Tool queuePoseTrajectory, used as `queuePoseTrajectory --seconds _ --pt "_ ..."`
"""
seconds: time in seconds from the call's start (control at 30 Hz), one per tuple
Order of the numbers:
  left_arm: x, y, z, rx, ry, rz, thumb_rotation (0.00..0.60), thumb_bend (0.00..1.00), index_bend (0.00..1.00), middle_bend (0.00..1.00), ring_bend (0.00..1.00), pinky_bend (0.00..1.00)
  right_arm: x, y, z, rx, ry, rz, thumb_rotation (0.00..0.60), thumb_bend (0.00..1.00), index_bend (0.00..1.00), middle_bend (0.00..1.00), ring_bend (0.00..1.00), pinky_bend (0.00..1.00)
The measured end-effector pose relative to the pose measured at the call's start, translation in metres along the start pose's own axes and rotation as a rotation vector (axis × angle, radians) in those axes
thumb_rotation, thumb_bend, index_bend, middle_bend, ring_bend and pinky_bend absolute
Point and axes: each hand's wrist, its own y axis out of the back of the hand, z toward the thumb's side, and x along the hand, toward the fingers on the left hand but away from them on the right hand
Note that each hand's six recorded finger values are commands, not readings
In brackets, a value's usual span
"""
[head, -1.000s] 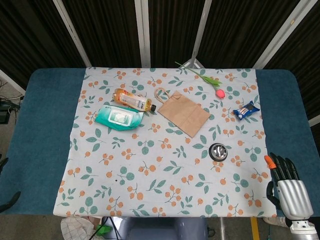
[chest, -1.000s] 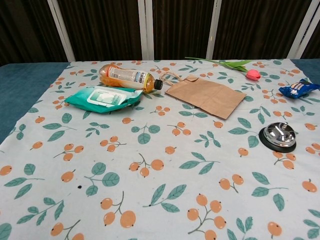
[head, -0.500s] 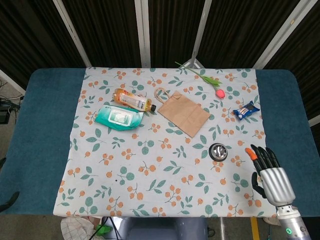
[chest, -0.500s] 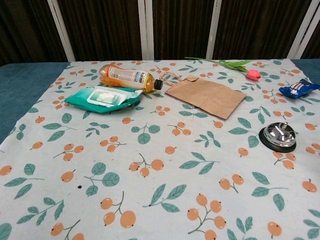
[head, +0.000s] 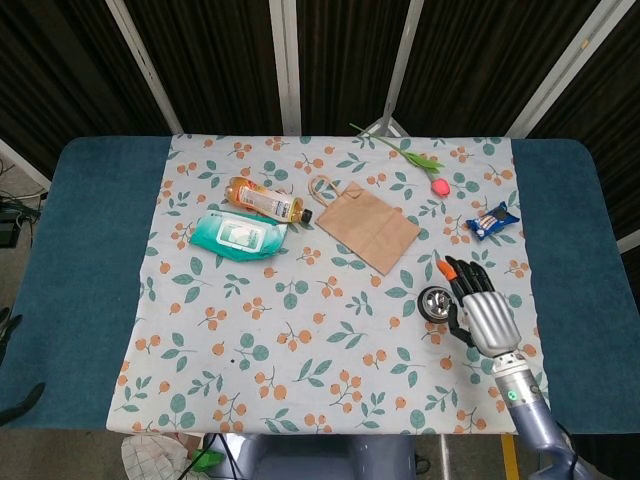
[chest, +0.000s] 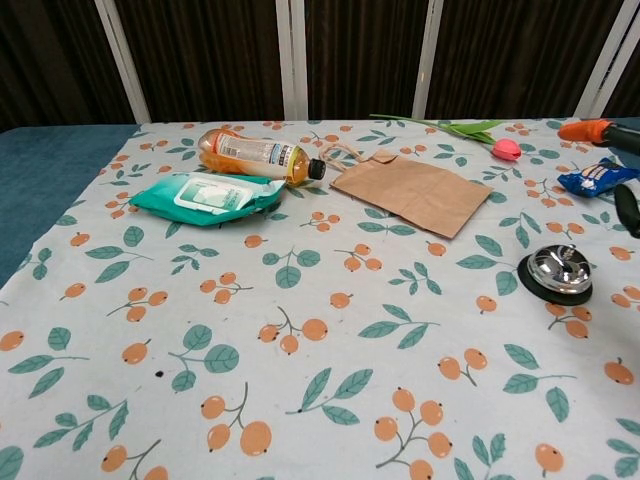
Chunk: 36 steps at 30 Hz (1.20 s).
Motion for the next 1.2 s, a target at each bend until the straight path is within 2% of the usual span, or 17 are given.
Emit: queuePoseTrajectory --seconds 0.2,0.5,0.8,1.2 --pt "0.002 -0.001 -0.001 0.006 0.010 -0.001 0.600 0.33 0.05 0.00 0.00 0.10 -0.016 -0.023 -0.007 -0.014 -0.028 0.040 0.600 0.78 0.04 0.00 0.00 0.00" --pt "0.008 -0.006 0.001 0.024 0.017 -0.017 0.600 0.33 0.05 0.00 0.00 0.10 -0.022 -0.048 -0.016 -0.018 -0.058 0.100 0.600 0.78 0.04 0.00 0.00 0.00" --pt "0.008 -0.006 0.000 0.026 0.030 -0.013 0.600 0.33 0.05 0.00 0.00 0.10 -0.035 -0.067 -0.007 0.042 -0.035 0.127 0.600 0.79 0.04 0.00 0.00 0.00" --pt "0.009 -0.005 -0.001 0.023 0.036 -0.009 0.600 0.33 0.05 0.00 0.00 0.10 -0.053 -0.094 0.006 0.047 -0.028 0.174 0.600 0.79 0.04 0.00 0.00 0.00"
